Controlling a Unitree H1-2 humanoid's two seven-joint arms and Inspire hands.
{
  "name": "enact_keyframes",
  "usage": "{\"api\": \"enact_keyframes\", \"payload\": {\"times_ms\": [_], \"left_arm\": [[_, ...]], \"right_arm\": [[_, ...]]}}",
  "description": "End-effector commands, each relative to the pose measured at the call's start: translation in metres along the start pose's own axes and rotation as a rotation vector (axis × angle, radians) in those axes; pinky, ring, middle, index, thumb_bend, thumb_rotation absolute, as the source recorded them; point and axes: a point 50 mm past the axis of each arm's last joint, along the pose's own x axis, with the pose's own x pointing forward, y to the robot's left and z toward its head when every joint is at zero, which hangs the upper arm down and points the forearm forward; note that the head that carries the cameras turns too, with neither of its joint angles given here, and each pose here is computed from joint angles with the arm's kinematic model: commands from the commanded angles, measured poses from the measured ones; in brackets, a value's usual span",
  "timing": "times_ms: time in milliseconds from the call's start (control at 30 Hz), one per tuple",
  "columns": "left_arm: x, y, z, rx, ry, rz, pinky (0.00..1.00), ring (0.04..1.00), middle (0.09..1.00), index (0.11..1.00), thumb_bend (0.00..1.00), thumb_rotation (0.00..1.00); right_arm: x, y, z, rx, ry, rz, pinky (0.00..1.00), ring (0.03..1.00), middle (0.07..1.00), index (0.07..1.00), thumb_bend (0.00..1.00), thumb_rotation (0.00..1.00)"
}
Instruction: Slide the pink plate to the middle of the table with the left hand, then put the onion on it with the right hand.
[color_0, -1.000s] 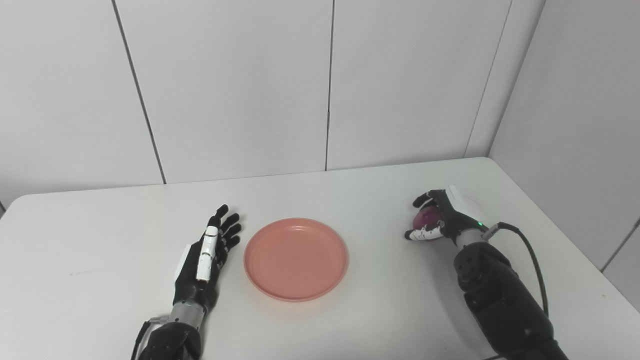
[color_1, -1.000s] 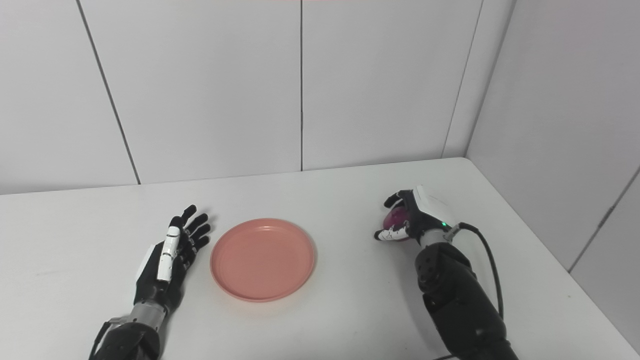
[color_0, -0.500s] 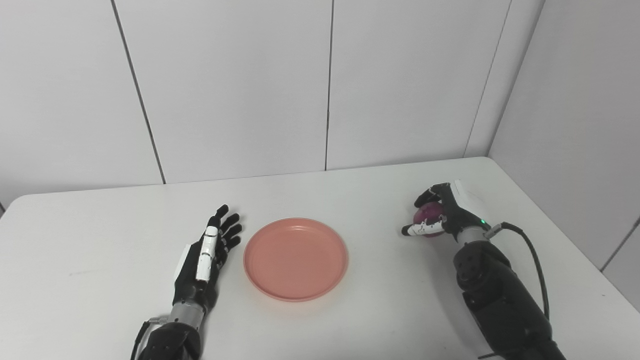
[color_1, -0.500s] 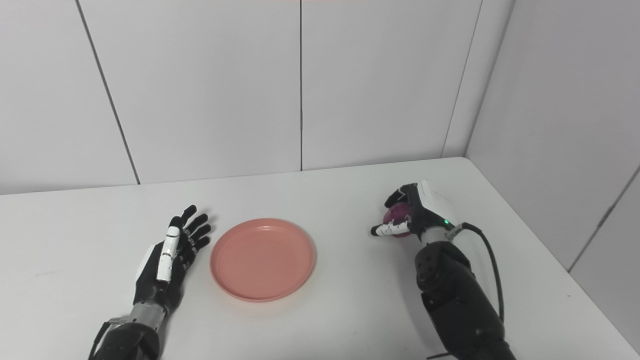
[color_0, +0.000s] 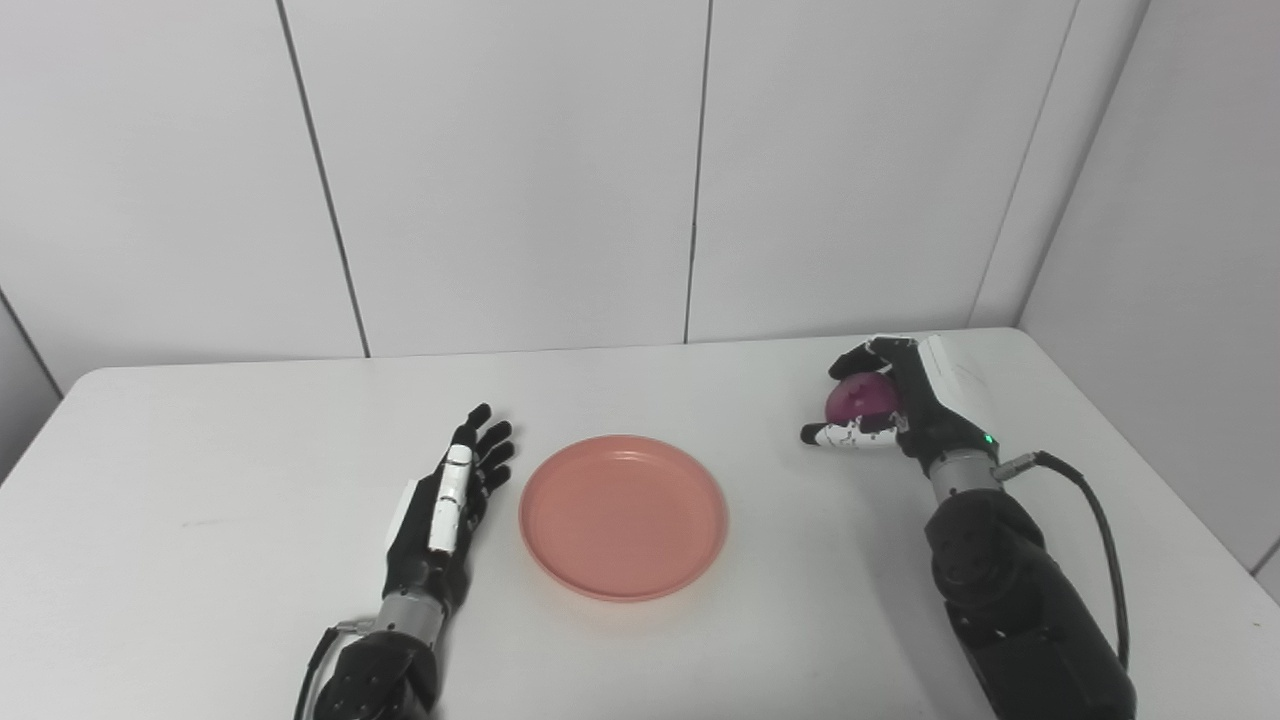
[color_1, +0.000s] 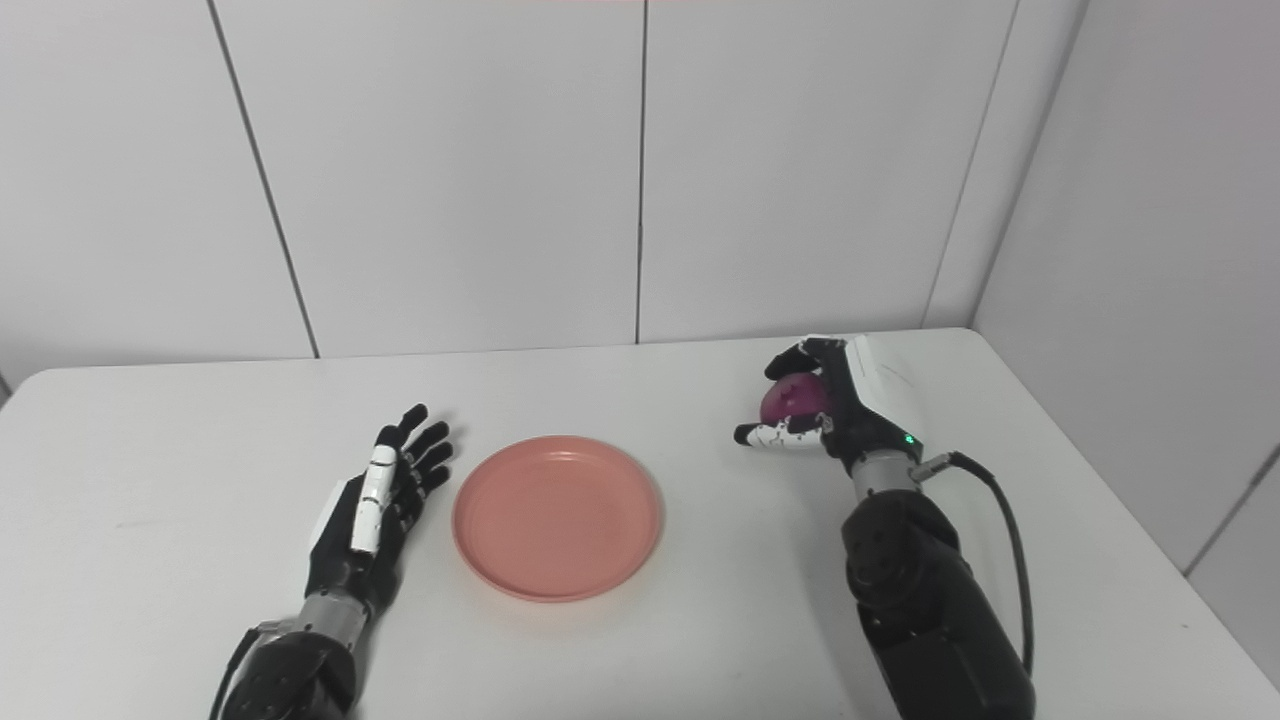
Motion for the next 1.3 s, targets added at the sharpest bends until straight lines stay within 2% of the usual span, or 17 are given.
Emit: {"api": "enact_keyframes", "payload": {"times_ms": [0,133,400,467,700,767,833,1067,1167,1267], "left_arm": [[-0.004,-0.009,-0.013,-0.012,0.066,0.004,0.92,0.915,0.916,0.924,0.54,1.0],[-0.002,-0.015,-0.013,-0.007,0.067,0.006,0.93,0.922,0.922,0.931,0.54,1.0],[0.002,-0.025,-0.014,0.005,0.067,0.006,0.93,0.916,0.922,0.942,0.57,1.0],[0.003,-0.028,-0.014,0.005,0.065,0.005,0.94,0.916,0.925,0.944,0.56,1.0],[0.005,-0.031,-0.013,0.001,0.065,0.003,0.94,0.917,0.926,0.939,0.54,1.0],[0.005,-0.031,-0.012,0.003,0.065,0.001,0.95,0.919,0.927,0.942,0.55,1.0],[0.005,-0.032,-0.012,0.005,0.065,0.002,0.95,0.921,0.928,0.946,0.55,1.0],[0.006,-0.036,-0.013,0.007,0.062,0.004,0.96,0.929,0.935,0.946,0.54,1.0],[0.006,-0.037,-0.014,0.003,0.059,0.011,0.96,0.926,0.929,0.945,0.54,1.0],[0.006,-0.037,-0.014,0.001,0.054,0.016,0.95,0.924,0.925,0.943,0.54,1.0]], "right_arm": [[0.001,-0.007,0.02,0.049,-0.145,-0.052,0.33,0.411,0.516,0.499,0.52,0.0],[-0.007,0.01,0.025,0.132,-0.218,-0.02,0.31,0.399,0.495,0.509,0.52,0.0],[-0.021,0.03,0.041,0.188,-0.281,0.017,0.3,0.393,0.486,0.512,0.52,0.0],[-0.023,0.036,0.046,0.197,-0.295,0.042,0.33,0.409,0.514,0.502,0.51,0.0],[-0.026,0.056,0.064,0.204,-0.322,0.133,0.38,0.435,0.533,0.485,0.51,0.0],[-0.026,0.064,0.068,0.204,-0.331,0.152,0.38,0.433,0.531,0.487,0.51,0.0],[-0.026,0.071,0.071,0.208,-0.336,0.168,0.32,0.415,0.525,0.495,0.51,0.0],[-0.026,0.09,0.077,0.248,-0.365,0.233,0.36,0.42,0.507,0.499,0.52,0.0],[-0.025,0.1,0.081,0.222,-0.369,0.254,0.38,0.431,0.517,0.489,0.52,0.0],[-0.024,0.108,0.082,0.209,-0.372,0.268,0.33,0.4,0.486,0.512,0.52,0.0]]}}
